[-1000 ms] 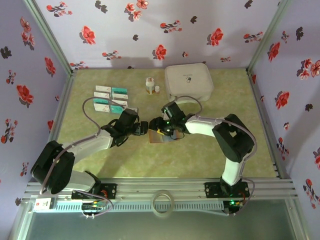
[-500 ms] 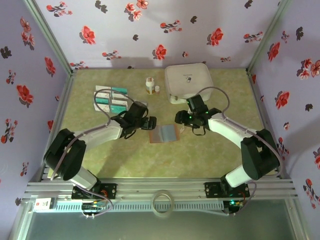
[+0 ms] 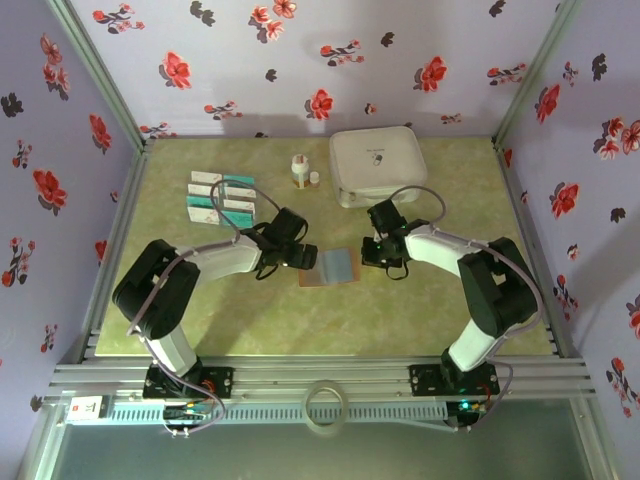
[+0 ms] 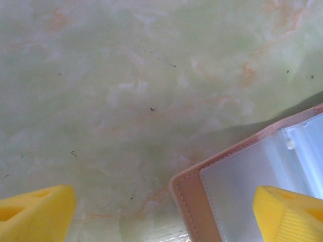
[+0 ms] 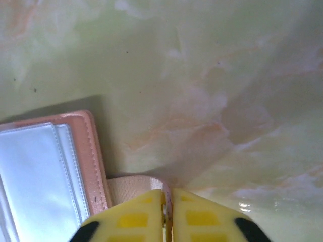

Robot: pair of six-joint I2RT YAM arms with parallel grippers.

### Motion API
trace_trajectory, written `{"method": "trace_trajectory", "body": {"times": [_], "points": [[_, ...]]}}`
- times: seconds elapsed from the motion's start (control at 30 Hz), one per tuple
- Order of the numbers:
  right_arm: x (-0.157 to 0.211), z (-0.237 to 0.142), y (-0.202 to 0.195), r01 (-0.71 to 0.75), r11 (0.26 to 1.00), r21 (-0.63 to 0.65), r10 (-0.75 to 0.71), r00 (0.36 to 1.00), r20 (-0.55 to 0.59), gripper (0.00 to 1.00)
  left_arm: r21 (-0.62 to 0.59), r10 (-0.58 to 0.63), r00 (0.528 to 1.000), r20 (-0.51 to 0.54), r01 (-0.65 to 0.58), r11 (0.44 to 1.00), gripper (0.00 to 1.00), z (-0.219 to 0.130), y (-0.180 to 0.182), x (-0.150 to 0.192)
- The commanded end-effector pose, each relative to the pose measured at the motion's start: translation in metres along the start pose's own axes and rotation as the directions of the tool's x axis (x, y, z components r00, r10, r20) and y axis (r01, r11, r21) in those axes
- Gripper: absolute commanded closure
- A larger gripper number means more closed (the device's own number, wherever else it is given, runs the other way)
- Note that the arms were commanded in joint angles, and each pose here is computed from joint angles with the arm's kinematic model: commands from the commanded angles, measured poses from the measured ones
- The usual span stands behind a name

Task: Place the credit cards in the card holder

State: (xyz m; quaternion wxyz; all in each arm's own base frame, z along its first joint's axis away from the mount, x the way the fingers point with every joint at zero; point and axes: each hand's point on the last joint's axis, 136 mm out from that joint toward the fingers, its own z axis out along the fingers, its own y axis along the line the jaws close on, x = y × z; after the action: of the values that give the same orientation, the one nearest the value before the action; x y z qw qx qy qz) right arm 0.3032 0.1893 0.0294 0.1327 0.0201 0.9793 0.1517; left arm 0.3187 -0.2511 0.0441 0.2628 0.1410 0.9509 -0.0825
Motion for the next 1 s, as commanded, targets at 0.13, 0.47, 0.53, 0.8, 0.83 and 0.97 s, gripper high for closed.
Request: {"method": "trace_trajectory", "body": {"times": [0.13,0.47,0.53,0.8,0.83,0.97], "points": [[0.018,-0.005,0.004,0.020,0.998,-0.053,-0.021,0.999,-0.032,1.00,0.028,0.016,1.000,-0.016,-0.016,0.999,0.08,-0.002,-0.007,0.016],[0.049,-0.015,0.003,0.060,0.997,-0.039,-0.063,0.996,-0.068,1.00,0.063,-0.013,1.000,-0.001,0.013,0.998,0.09,-0.017,-0.018,0.037],[0.053,-0.016,0.002,0.064,0.997,-0.036,-0.066,0.995,-0.073,1.00,0.070,-0.018,1.000,0.002,0.018,0.997,0.09,-0.020,-0.021,0.040],[0.065,-0.021,-0.007,0.077,0.997,-0.017,-0.078,0.993,-0.090,1.00,0.089,-0.026,1.000,0.013,0.024,0.996,0.09,-0.031,-0.030,0.052],[0.066,-0.021,-0.008,0.080,0.997,-0.018,-0.081,0.992,-0.094,1.00,0.088,-0.028,0.999,0.015,0.027,0.996,0.09,-0.033,-0.030,0.053],[0.070,-0.023,-0.011,0.096,0.995,-0.013,-0.097,0.990,-0.105,1.00,0.092,-0.035,0.999,0.041,0.032,0.995,0.08,-0.040,-0.031,0.047]]}}
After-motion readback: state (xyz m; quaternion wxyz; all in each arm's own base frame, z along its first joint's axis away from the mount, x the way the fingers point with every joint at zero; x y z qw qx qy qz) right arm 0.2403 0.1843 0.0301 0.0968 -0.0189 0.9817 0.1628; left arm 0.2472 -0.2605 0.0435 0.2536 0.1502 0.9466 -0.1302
